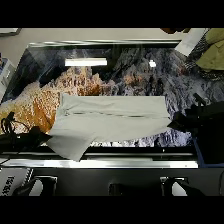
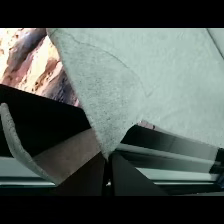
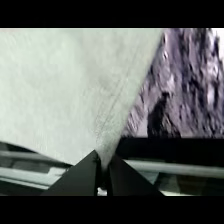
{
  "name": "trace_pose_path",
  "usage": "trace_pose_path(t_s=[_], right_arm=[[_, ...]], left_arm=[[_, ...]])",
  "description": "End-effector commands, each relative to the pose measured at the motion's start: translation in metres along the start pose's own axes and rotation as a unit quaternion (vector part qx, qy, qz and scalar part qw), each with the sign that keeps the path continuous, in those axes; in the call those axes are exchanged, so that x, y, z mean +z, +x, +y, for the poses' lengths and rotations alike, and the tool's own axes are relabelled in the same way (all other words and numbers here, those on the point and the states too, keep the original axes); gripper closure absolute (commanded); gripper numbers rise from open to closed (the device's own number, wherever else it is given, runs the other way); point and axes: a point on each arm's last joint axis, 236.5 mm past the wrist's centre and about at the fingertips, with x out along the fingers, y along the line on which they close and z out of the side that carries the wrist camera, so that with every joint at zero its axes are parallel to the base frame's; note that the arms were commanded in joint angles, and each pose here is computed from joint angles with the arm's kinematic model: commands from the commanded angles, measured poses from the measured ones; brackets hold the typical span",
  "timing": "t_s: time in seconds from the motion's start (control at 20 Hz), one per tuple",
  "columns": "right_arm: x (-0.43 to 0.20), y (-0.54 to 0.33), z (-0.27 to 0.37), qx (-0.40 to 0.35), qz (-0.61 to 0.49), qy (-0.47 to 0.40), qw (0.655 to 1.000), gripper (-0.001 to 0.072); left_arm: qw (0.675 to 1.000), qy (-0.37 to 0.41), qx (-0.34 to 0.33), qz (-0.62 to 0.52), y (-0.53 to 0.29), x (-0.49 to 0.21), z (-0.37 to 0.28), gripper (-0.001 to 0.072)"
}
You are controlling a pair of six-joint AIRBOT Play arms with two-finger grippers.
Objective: Fold the clothes and pants, and hang the long-sleeved shirts on hangers.
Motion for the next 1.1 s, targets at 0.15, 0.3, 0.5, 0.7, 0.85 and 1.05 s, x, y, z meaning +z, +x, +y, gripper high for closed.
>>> trace_pose_path(t_s=[0.15, 0.3, 0.5, 0.7, 0.85, 1.05], right_arm=[[0.062, 0.023, 0.007, 0.048, -0.084, 0.012, 0.995, 0.0681], [0.089, 0.035, -0.002, 0.052, -0.104, 0.029, 0.993, 0.0680], [0.132, 0.037, -0.008, 0.048, -0.137, 0.036, 0.989, 0.0680], [0.170, 0.043, -0.007, 0.050, -0.145, 0.034, 0.988, 0.0680], [0.190, 0.060, 0.011, 0.044, -0.141, 0.007, 0.989, 0.0680], [0.202, 0.082, 0.002, 0.004, -0.129, 0.030, 0.991, 0.0680]], left_arm=[[0.999, 0.031, -0.006, -0.026, 0.026, 0.076, -0.023, 0.0695], [0.999, 0.029, -0.004, -0.015, 0.049, 0.114, -0.028, 0.0695], [0.999, 0.037, -0.009, 0.001, 0.078, 0.161, -0.040, 0.0695], [0.999, 0.037, -0.032, -0.012, 0.090, 0.212, -0.059, 0.0695], [0.999, 0.029, -0.036, -0.010, 0.107, 0.235, -0.062, 0.0695], [0.999, 0.016, -0.051, -0.006, 0.131, 0.260, -0.069, 0.0695]])
